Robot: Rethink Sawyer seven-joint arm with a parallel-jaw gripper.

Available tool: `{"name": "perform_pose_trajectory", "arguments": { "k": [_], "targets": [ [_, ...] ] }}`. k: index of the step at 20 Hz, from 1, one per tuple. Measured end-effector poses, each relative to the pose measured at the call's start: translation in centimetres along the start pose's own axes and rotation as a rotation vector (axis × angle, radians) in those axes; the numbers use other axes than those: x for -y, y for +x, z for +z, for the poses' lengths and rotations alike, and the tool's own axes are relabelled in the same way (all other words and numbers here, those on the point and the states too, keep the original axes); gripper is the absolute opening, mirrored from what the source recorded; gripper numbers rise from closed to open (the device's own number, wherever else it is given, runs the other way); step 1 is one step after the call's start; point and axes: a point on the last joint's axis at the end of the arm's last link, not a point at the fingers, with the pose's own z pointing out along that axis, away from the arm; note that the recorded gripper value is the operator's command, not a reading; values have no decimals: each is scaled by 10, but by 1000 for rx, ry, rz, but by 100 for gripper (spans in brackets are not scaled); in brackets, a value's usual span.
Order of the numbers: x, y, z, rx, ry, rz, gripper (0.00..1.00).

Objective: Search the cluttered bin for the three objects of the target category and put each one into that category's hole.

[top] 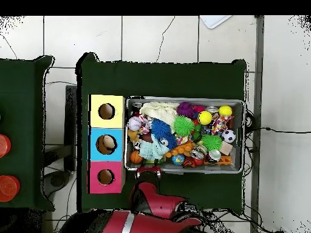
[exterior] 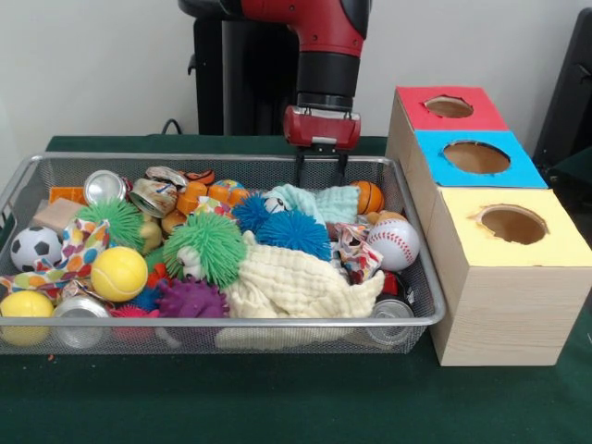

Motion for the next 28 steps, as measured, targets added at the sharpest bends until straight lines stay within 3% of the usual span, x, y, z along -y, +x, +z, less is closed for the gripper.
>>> {"name": "perform_pose_trajectory", "arguments": {
  "k": [16, 24, 28],
  "targets": [
    [-8, 1, 1, 15, 58, -70, 100],
    [-11, 1, 0, 53, 100, -166, 100],
    [-10, 1, 1, 56, 110, -188, 100]
  ]
}}
